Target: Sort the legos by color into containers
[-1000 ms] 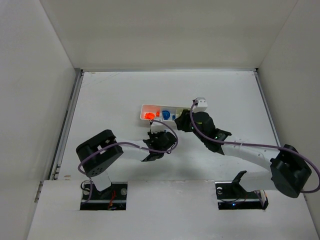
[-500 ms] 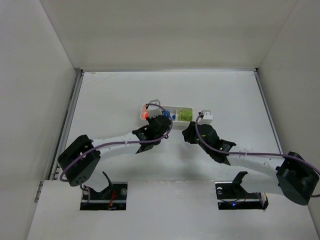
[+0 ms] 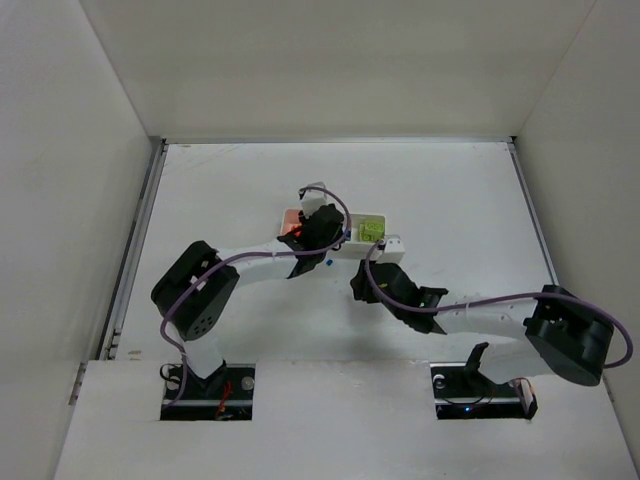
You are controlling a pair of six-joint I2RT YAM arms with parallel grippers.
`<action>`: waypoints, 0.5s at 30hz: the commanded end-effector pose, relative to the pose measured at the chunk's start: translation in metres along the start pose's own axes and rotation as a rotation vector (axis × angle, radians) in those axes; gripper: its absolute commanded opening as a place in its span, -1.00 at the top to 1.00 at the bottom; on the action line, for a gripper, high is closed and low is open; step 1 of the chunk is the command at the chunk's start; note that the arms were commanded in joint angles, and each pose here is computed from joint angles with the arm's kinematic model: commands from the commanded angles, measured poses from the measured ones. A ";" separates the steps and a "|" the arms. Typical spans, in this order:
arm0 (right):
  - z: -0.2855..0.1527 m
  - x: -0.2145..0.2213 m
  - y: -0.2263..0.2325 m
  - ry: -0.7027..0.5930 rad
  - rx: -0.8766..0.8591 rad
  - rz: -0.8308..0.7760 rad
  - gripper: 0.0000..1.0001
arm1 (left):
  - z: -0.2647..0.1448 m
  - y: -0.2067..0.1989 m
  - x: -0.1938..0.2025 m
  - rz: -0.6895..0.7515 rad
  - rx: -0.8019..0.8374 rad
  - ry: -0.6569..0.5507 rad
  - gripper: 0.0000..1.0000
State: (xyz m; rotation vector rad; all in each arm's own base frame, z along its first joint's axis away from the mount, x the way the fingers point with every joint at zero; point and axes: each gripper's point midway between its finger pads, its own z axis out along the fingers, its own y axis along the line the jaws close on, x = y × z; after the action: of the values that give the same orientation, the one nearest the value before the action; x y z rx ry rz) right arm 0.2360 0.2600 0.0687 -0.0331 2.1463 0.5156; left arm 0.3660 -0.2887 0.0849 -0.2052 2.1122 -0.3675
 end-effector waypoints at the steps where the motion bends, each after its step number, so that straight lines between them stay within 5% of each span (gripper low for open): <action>1: 0.009 -0.028 0.027 -0.084 -0.032 0.048 0.00 | -0.019 -0.014 -0.042 -0.055 0.064 -0.077 0.23; 15: 0.068 -0.022 0.053 -0.091 0.069 0.007 -0.01 | -0.096 0.120 -0.062 -0.295 -0.047 -0.219 0.24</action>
State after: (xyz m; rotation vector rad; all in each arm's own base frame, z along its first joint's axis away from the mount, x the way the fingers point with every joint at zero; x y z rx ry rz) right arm 0.2734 0.3132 0.0495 -0.0288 2.1505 0.4109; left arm 0.3281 -0.1544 0.1465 -0.5191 1.8913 -0.4410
